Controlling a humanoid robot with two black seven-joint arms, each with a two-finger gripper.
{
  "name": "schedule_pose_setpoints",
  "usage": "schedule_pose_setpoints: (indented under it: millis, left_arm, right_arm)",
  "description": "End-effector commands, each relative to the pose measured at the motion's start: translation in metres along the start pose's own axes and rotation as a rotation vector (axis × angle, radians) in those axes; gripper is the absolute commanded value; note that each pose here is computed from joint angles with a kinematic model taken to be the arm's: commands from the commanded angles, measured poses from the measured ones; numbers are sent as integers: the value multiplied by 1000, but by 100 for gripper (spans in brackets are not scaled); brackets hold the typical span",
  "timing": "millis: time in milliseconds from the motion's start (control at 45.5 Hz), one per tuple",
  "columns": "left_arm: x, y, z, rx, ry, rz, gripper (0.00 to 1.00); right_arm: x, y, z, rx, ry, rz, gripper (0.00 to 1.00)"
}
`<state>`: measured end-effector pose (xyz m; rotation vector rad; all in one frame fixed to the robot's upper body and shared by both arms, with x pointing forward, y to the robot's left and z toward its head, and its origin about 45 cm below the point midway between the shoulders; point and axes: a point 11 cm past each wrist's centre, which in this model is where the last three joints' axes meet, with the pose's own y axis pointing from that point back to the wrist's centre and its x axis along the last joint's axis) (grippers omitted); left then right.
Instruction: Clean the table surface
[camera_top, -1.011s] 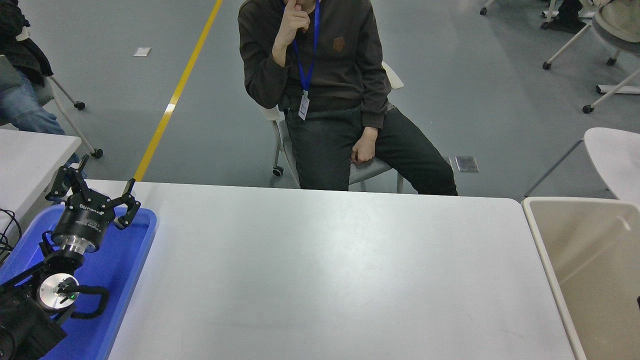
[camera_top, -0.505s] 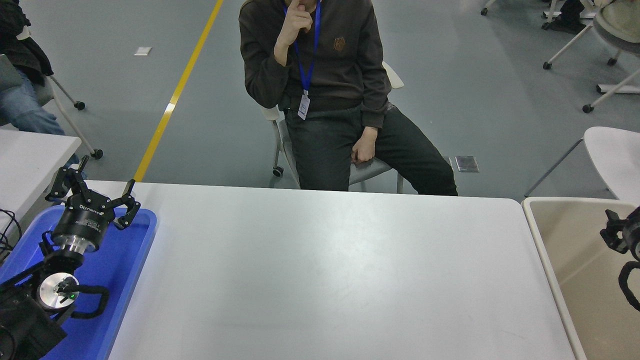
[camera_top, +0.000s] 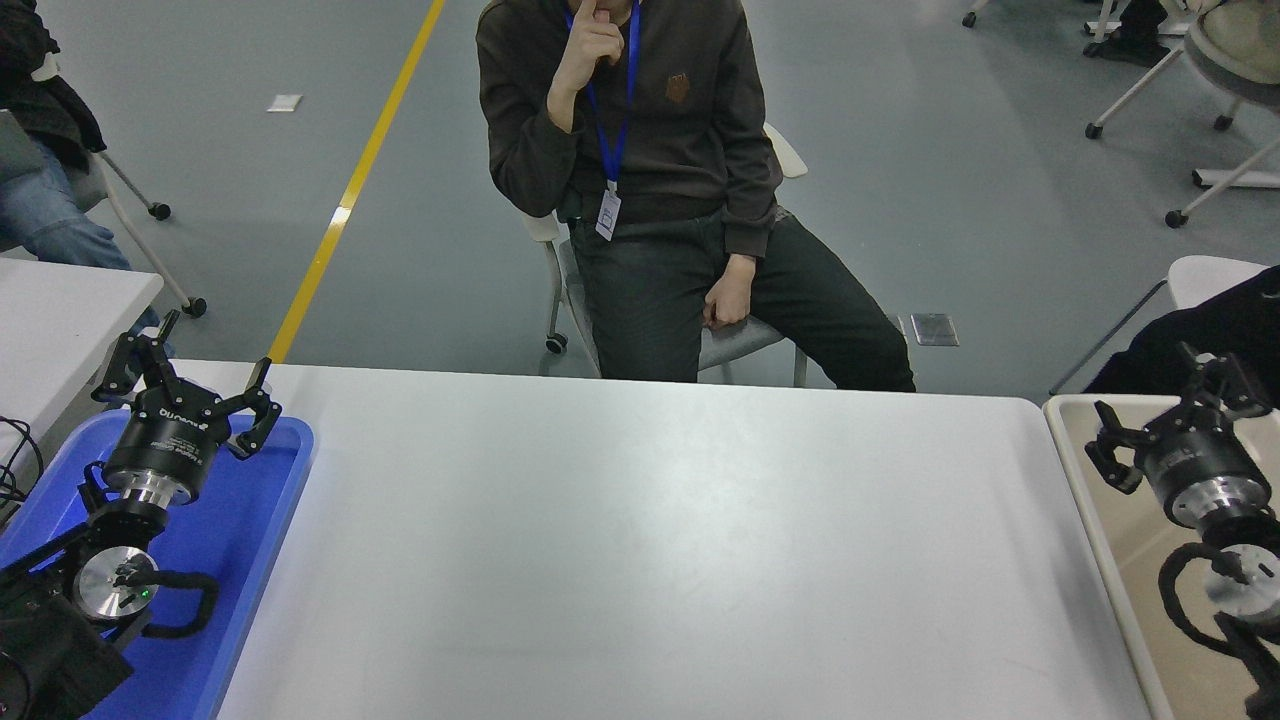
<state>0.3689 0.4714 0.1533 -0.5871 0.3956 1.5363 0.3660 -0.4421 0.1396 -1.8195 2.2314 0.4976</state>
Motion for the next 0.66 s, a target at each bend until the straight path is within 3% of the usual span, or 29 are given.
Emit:
schedule_pose_setpoints:
  millis: [0, 308, 637]
  left_arm:
    - [0, 0, 0, 0, 0, 0, 100]
    - [0, 0, 0, 0, 0, 0, 100]
    - [0, 0, 0, 0, 0, 0, 100]
  right_arm:
    - [-48, 4, 28, 82, 35, -121, 100]
    - [-76, -3, 37, 96, 10, -139, 100]
    - [-78, -5, 33, 110, 8, -142, 100]
